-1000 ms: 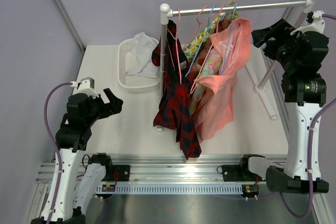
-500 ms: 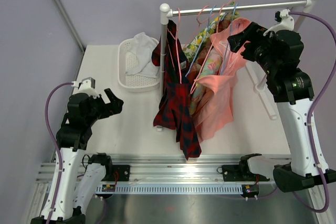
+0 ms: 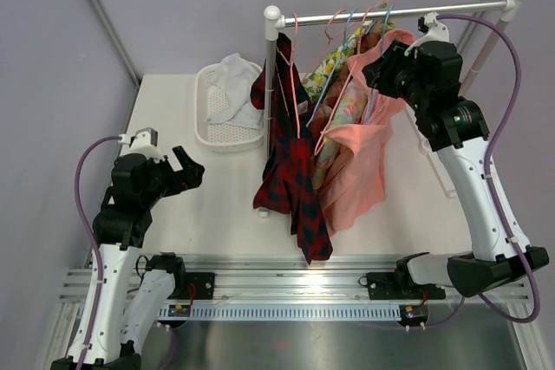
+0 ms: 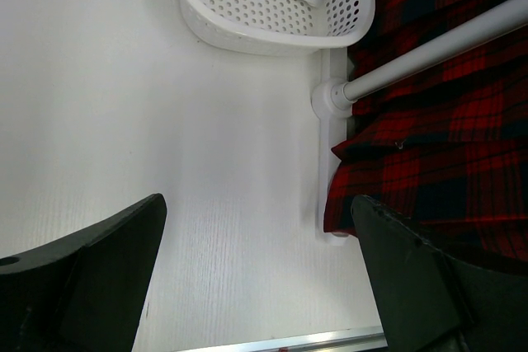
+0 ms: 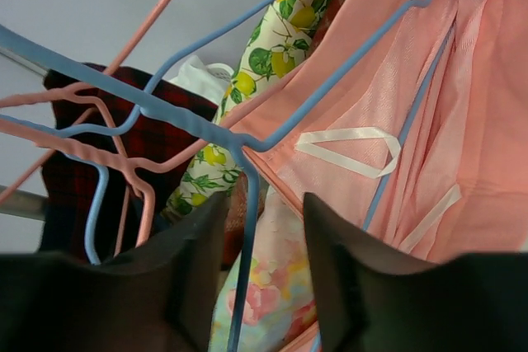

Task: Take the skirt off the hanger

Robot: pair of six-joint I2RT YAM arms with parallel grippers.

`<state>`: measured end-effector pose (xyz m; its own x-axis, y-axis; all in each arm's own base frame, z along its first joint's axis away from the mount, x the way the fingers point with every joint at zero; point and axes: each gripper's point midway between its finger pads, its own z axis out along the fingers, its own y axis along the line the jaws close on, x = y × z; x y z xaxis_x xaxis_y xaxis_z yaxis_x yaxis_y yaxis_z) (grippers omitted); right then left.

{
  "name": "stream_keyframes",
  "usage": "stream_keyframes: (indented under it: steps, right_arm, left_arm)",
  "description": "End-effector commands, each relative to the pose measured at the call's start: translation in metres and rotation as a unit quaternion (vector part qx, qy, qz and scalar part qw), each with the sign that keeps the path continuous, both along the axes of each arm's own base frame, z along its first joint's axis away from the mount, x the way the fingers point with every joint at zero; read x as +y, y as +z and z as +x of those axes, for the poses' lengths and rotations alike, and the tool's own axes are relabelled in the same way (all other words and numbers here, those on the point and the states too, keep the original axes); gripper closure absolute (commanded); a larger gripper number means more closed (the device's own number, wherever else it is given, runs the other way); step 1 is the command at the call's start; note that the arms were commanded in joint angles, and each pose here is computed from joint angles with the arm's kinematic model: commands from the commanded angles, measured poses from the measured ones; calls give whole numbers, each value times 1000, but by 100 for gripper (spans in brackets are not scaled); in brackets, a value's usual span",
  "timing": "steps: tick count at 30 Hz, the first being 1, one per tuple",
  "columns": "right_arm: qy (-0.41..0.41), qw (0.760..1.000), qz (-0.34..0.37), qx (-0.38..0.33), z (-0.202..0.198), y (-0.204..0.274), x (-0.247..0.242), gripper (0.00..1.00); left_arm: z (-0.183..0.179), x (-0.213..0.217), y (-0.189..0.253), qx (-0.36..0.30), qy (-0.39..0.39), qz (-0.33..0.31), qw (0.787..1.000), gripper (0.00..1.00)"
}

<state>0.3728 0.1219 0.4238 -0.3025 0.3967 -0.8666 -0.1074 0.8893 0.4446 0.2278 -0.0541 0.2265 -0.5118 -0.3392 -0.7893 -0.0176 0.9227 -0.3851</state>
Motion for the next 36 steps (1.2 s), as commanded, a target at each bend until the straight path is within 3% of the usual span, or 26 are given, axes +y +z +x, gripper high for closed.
stream_keyframes:
  steps: [1,2,3,9,20,26,27,32,33,34,35,36]
  right_arm:
    - [-6,999,2,-37,3,23,2,58]
    - [-7,999,2,-38,3,23,2,64]
    - [-8,999,0,-39,2,24,1,80]
    - [-52,997,-6,-60,-10,37,-20,100]
    - [-111,982,-44,-146,-58,112,-64,100]
    - [-130,979,-38,-150,-84,116,-78,100]
    - [-131,980,-40,-141,-84,107,-79,100]
    - [-134,982,-22,-129,-100,88,-82,100]
    - [-131,984,-23,-121,-99,81,-81,100]
    - [-130,984,-19,-119,-102,79,-81,100]
    - [-129,985,-20,-116,-103,77,-81,100]
    - [-125,986,-20,-112,-103,74,-80,100]
  left_arm:
    - [4,-6,6,-19,-19,-2,1000,1]
    - [4,-6,6,-19,-19,-2,1000,1]
    - [4,-6,7,-21,-18,-2,1000,1]
    - [4,-6,6,-18,-18,-2,1000,1]
    - [4,-4,26,-51,-16,3,999,1]
    - [9,-25,135,-140,-54,-21,989,1]
    - [-2,-40,181,-183,-87,-33,979,1]
    - [0,-108,250,-206,-157,-14,966,1]
    - [-14,-137,256,-208,-205,-5,956,1]
    - [-18,-137,280,-223,-195,-5,955,1]
    - [-7,-172,266,-199,-216,19,956,1]
    - [-25,-201,265,-199,-261,25,944,1]
